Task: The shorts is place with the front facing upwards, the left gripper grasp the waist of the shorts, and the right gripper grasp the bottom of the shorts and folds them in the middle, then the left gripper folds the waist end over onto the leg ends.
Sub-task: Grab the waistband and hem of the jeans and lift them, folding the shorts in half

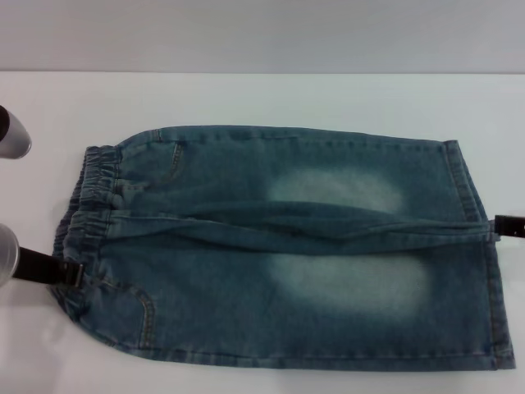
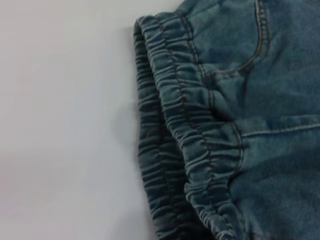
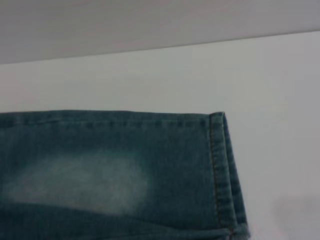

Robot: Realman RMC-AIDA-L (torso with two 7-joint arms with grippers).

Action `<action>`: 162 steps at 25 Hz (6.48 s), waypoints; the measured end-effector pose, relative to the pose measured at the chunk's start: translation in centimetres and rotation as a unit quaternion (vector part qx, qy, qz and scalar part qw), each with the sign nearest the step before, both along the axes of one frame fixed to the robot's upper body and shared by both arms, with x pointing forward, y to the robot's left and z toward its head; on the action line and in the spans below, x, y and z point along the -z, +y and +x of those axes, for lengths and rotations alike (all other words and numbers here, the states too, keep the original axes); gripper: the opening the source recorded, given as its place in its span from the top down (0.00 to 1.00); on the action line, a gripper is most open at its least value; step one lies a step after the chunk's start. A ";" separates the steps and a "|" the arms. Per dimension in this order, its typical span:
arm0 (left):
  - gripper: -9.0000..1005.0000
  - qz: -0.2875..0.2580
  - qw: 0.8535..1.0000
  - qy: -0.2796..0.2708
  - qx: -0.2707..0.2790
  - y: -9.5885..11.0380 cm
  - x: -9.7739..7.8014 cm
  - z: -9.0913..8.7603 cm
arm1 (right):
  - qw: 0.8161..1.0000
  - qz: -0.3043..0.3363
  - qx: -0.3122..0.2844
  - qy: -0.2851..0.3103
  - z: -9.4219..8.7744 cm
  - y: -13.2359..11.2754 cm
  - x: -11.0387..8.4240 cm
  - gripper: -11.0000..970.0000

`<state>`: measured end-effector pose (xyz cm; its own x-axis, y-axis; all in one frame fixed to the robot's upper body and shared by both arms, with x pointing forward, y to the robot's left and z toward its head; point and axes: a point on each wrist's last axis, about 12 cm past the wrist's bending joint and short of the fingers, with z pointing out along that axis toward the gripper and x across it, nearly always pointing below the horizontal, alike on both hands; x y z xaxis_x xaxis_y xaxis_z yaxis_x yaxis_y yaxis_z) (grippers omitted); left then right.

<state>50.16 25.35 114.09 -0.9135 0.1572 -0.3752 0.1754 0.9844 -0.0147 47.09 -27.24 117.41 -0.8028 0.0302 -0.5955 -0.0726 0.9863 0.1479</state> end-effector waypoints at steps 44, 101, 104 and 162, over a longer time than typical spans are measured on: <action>0.91 0.003 1.000 -0.009 0.014 -0.8 -0.9 0.9 | 0.986 -0.028 -0.047 0.156 -2.9 1.4 3.8 0.20; 0.91 0.002 1.000 -0.009 0.021 -1.1 -1.0 1.0 | 0.982 -0.028 -0.085 0.163 -2.3 2.7 4.8 0.34; 0.91 0.002 1.000 -0.008 0.021 -1.1 -0.9 1.0 | 0.982 -0.028 -0.087 0.165 -2.3 2.8 4.8 0.48; 0.91 -0.030 0.989 -0.144 -0.010 0.1 -2.1 3.3 | 0.989 -0.030 -0.075 -0.121 0.6 2.4 -0.2 0.94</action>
